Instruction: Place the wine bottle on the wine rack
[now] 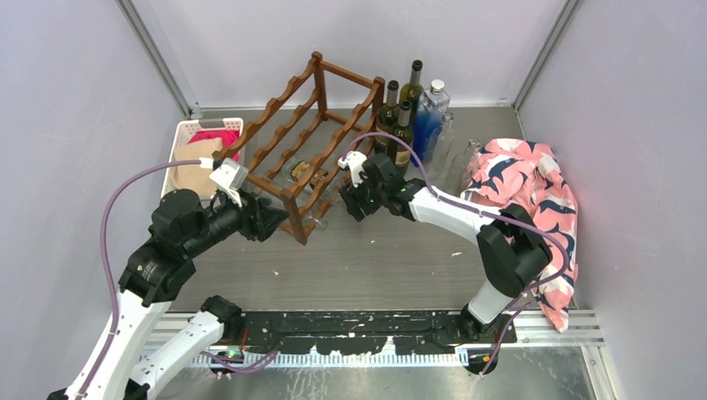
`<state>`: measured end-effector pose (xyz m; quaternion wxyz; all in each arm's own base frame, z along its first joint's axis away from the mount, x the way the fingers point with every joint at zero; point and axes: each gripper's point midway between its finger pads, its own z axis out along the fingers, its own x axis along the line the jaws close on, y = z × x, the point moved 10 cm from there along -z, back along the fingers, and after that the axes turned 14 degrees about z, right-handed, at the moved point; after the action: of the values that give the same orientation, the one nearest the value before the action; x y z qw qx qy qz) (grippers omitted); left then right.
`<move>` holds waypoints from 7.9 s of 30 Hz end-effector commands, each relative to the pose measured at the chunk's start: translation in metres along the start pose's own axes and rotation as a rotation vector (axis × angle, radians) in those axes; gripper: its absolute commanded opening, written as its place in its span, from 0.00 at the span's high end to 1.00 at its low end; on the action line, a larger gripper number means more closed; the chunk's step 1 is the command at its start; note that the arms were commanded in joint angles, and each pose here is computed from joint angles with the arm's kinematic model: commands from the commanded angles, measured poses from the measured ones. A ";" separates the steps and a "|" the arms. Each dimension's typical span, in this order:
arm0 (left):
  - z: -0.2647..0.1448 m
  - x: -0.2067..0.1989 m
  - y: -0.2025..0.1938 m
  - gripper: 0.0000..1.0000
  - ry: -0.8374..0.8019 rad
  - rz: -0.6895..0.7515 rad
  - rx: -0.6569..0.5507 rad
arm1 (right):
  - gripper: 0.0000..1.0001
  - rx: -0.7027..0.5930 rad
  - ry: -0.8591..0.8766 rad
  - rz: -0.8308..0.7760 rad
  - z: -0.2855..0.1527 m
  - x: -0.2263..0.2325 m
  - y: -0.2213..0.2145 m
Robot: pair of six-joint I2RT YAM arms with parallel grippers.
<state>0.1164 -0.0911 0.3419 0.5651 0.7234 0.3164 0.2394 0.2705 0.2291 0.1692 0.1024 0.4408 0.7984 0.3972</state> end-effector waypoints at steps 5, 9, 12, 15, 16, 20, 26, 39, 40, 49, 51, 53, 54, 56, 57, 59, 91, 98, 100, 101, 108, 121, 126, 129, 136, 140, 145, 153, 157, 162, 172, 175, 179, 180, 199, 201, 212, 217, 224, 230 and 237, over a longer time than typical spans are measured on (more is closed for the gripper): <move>0.000 -0.001 0.004 0.45 -0.016 0.001 -0.037 | 0.40 -0.038 0.071 -0.036 0.007 0.006 0.026; 0.002 -0.001 0.004 0.45 -0.020 0.004 -0.029 | 0.52 -0.031 0.076 -0.035 0.009 0.005 0.027; 0.003 0.000 0.004 0.45 -0.019 0.011 -0.022 | 0.57 -0.030 0.082 -0.036 0.012 0.005 0.028; 0.005 0.001 0.004 0.45 -0.019 0.017 -0.017 | 0.58 -0.013 0.080 -0.040 0.015 0.005 0.029; 0.005 0.001 0.005 0.45 -0.018 0.020 -0.014 | 0.59 -0.010 0.079 -0.042 0.016 0.005 0.029; 0.005 0.002 0.006 0.45 -0.015 0.030 -0.011 | 0.58 0.003 0.075 -0.041 0.020 0.003 0.029; 0.005 0.003 0.008 0.45 -0.014 0.045 -0.010 | 0.70 0.020 0.067 -0.037 0.023 0.000 0.026; 0.014 0.006 0.006 0.45 -0.019 0.050 0.010 | 0.90 0.035 0.050 0.010 0.042 -0.011 -0.002; 0.014 0.006 0.006 0.45 -0.019 0.051 0.010 | 0.90 0.035 0.051 0.011 0.043 -0.013 -0.004; 0.021 0.007 0.002 0.46 -0.024 0.052 0.027 | 0.91 0.060 0.065 0.025 0.054 -0.024 -0.026; 0.022 0.008 0.001 0.46 -0.024 0.054 0.027 | 0.91 0.069 0.063 0.029 0.056 -0.025 -0.033; 0.024 0.008 0.000 0.46 -0.024 0.054 0.033 | 0.91 0.053 0.064 0.023 0.061 -0.026 -0.036; 0.025 0.009 0.000 0.46 -0.025 0.055 0.034 | 0.91 0.057 0.062 0.023 0.063 -0.027 -0.039; 0.026 0.009 -0.001 0.46 -0.026 0.057 0.039 | 0.91 0.072 0.060 0.022 0.068 -0.029 -0.045; 0.027 0.009 -0.001 0.46 -0.027 0.060 0.040 | 0.91 0.081 0.062 0.023 0.069 -0.029 -0.048; 0.028 0.010 -0.002 0.46 -0.024 0.063 0.046 | 0.91 0.093 0.063 0.026 0.071 -0.030 -0.053; 0.026 0.012 -0.010 0.48 0.000 0.074 0.055 | 0.92 0.058 0.039 0.071 0.046 -0.025 -0.066; 0.027 0.012 -0.010 0.48 0.003 0.079 0.058 | 0.92 -0.037 0.037 0.045 0.019 -0.021 -0.050; 0.027 0.012 -0.010 0.48 0.003 0.079 0.058 | 0.92 -0.021 0.036 0.046 0.020 -0.021 -0.050; 0.027 0.012 -0.009 0.48 0.003 0.079 0.057 | 0.92 -0.010 0.035 0.048 0.022 -0.021 -0.053; 0.028 0.012 -0.011 0.48 0.000 0.075 0.065 | 0.92 0.096 0.016 0.064 0.044 -0.026 -0.072; 0.033 0.014 -0.014 0.48 0.001 0.079 0.076 | 0.92 0.162 0.025 0.077 0.061 -0.028 -0.097; 0.033 0.014 -0.014 0.48 0.004 0.086 0.077 | 0.92 0.019 0.117 -0.005 0.047 -0.023 -0.094; 0.033 0.014 -0.014 0.48 0.003 0.087 0.078 | 0.92 -0.043 0.128 -0.045 0.039 -0.023 -0.088; 0.031 0.014 -0.014 0.48 0.004 0.090 0.078 | 0.92 -0.123 0.099 -0.082 0.029 -0.024 -0.079; 0.030 0.014 -0.015 0.48 0.005 0.091 0.076 | 0.92 -0.104 0.014 -0.098 0.030 -0.031 -0.076; 0.031 0.014 -0.016 0.48 0.002 0.090 0.079 | 0.92 -0.067 -0.024 -0.108 0.039 -0.036 -0.077; 0.031 0.014 -0.017 0.48 0.002 0.094 0.084 | 0.91 -0.042 -0.034 -0.136 0.048 -0.041 -0.087; 0.032 0.014 -0.017 0.48 0.001 0.094 0.086 | 0.91 -0.069 -0.035 -0.169 0.047 -0.043 -0.089; 0.033 0.014 -0.016 0.48 -0.001 0.094 0.084 | 0.91 -0.104 -0.042 -0.200 0.047 -0.042 -0.082; 0.035 0.015 -0.016 0.48 -0.004 0.094 0.086 | 0.90 -0.121 -0.072 -0.313 0.051 -0.031 -0.077; 0.034 0.015 -0.016 0.48 -0.001 0.098 0.082 | 0.87 -0.134 -0.119 -0.334 0.052 -0.029 -0.072; 0.034 0.015 -0.016 0.48 -0.002 0.095 0.082 | 0.84 -0.142 -0.149 -0.377 0.053 -0.025 -0.065; 0.034 0.014 -0.016 0.47 -0.002 0.095 0.082 | 0.82 -0.145 -0.157 -0.390 0.052 -0.025 -0.064; 0.031 0.014 -0.014 0.47 0.000 0.097 0.070 | 0.28 -0.282 -0.173 -0.444 0.041 -0.014 -0.035; 0.030 0.014 -0.013 0.47 0.000 0.095 0.069 | 0.22 -0.296 -0.174 -0.432 0.039 -0.014 -0.035; 0.023 0.010 -0.007 0.47 -0.012 0.080 0.029 | 0.15 -0.330 -0.145 -0.350 0.002 -0.010 -0.042; 0.019 0.007 -0.003 0.47 -0.021 0.066 0.002 | 0.15 -0.323 -0.112 -0.294 -0.006 -0.007 -0.049; 0.010 0.002 0.008 0.43 -0.039 0.040 -0.050 | 0.15 -0.335 -0.051 -0.222 -0.016 -0.002 -0.057; 0.006 -0.004 0.021 0.28 -0.069 -0.005 -0.120 | 0.15 -0.335 0.006 -0.145 -0.032 0.005 -0.060; 0.017 -0.001 0.042 0.23 -0.069 -0.045 -0.123 | 0.13 -0.335 0.056 -0.044 -0.051 0.010 -0.064</move>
<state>0.1272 -0.1036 0.3449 0.5874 0.7167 0.3125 0.2088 0.2077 0.1918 0.1486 0.1922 0.3655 0.7556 0.5085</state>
